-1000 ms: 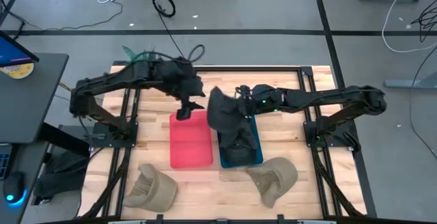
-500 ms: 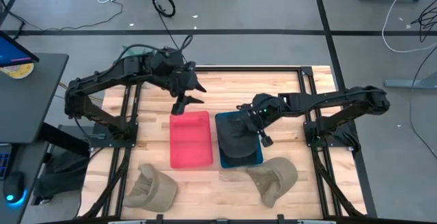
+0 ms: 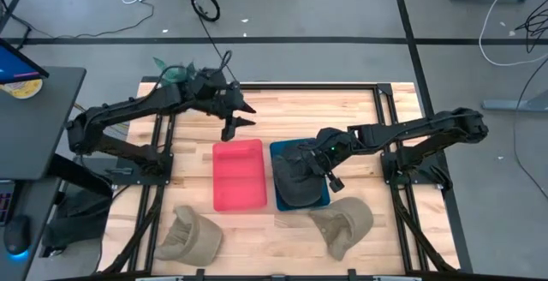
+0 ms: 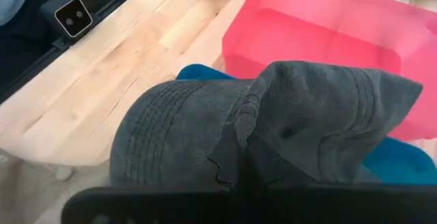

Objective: Pick & Place hat
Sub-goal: Put the black cap into the blue bin

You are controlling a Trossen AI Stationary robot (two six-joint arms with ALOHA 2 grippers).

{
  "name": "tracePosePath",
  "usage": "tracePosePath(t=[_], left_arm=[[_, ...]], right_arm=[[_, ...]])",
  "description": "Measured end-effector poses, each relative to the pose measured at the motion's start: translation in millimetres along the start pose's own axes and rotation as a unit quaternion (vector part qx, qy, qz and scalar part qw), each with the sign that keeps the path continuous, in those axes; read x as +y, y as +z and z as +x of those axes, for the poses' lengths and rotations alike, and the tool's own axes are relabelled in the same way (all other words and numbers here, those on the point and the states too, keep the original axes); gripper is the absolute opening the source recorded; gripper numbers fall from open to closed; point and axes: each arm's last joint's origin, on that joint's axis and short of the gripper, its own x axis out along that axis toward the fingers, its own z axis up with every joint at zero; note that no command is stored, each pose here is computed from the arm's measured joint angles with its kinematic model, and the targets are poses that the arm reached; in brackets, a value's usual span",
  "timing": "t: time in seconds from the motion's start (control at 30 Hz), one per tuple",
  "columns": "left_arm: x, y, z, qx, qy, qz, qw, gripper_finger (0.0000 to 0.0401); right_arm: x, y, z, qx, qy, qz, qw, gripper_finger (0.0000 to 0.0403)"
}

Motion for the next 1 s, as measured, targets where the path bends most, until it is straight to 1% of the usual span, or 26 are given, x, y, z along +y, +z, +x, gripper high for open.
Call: tracePosePath(t=[0.13, 0.3, 0.47, 0.57, 0.67, 1.0], left_arm=[[-6.8, -25.9, -0.7, -0.033, 0.013, -0.007, 0.999, 0.0181], [-14.3, -51.2, -6.5, -0.095, 0.043, -0.016, 0.994, 0.0181], [-22.7, -69.8, -8.7, -0.116, 0.042, -0.019, 0.992, 0.0181], [-28.7, -79.2, -6.7, -0.121, 0.035, -0.015, 0.992, 0.0181], [-33.5, -90.5, -5.8, -0.131, 0.031, -0.014, 0.991, 0.0181], [-41.7, -135.9, 1.9, -0.177, 0.034, -0.051, 0.982, 0.0181]], right_arm=[[2.1, -13.8, 8.3, -0.013, -0.005, 0.004, 1.000, 0.0000], [8.1, -41.3, 19.0, -0.014, -0.005, 0.005, 1.000, 0.0000], [9.9, -61.1, 23.9, -0.031, -0.015, 0.010, 0.999, 0.0000], [11.1, -69.2, 25.4, -0.044, -0.022, 0.013, 0.999, 0.0000], [12.7, -74.9, 27.7, -0.040, -0.021, 0.019, 0.999, 0.0000], [8.0, -89.6, 52.6, -0.017, -0.018, 0.040, 0.999, 0.0000]])
